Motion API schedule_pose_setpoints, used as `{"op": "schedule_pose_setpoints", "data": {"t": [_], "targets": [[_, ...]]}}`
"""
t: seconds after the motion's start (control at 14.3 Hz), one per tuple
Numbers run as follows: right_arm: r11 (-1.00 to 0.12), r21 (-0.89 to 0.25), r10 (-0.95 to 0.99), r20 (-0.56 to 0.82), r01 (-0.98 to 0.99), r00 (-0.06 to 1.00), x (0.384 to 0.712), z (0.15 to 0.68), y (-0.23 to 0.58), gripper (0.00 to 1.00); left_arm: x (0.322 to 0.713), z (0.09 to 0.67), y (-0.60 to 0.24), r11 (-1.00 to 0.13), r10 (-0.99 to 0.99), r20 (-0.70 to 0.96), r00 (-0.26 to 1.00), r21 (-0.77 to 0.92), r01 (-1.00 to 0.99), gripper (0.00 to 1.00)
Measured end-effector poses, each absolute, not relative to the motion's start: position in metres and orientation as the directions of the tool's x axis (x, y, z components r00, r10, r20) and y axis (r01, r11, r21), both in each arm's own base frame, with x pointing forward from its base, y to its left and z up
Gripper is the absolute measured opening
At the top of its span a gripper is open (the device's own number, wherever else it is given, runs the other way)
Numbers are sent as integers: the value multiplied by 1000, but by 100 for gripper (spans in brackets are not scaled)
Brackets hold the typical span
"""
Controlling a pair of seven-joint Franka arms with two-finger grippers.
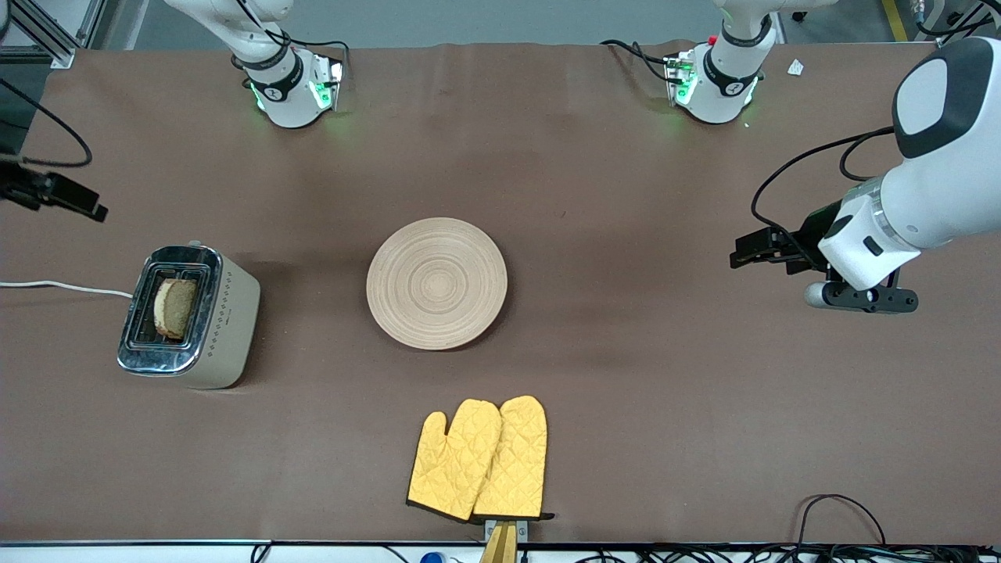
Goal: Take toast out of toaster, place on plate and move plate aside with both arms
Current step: 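Move the right gripper over the toaster while the left gripper advances, then pull the toast slice from the toaster with the right gripper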
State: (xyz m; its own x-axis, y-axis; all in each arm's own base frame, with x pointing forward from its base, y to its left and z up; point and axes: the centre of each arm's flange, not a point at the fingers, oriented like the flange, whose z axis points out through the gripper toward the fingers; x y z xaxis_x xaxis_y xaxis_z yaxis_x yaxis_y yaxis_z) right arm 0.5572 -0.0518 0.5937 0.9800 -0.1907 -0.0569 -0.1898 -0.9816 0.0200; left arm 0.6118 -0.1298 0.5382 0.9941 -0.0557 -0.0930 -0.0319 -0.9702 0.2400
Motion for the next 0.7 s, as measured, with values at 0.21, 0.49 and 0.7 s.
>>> {"op": "schedule_pose_setpoints", "data": {"t": [0.21, 0.49, 0.7], "targets": [[-987, 13, -163, -18, -162, 987, 574, 527, -56, 100, 615, 530, -128, -971, -52, -105, 993, 239, -26, 100], [-991, 9, -132, 56, -133, 990, 572, 447, -74, 100, 629, 508, -124, -970, -37, -106, 994, 244, -10, 100], [-991, 7, -131, 64, -132, 989, 570, 406, -79, 99, 636, 496, -115, -969, -19, -113, 993, 245, 9, 100]]}}
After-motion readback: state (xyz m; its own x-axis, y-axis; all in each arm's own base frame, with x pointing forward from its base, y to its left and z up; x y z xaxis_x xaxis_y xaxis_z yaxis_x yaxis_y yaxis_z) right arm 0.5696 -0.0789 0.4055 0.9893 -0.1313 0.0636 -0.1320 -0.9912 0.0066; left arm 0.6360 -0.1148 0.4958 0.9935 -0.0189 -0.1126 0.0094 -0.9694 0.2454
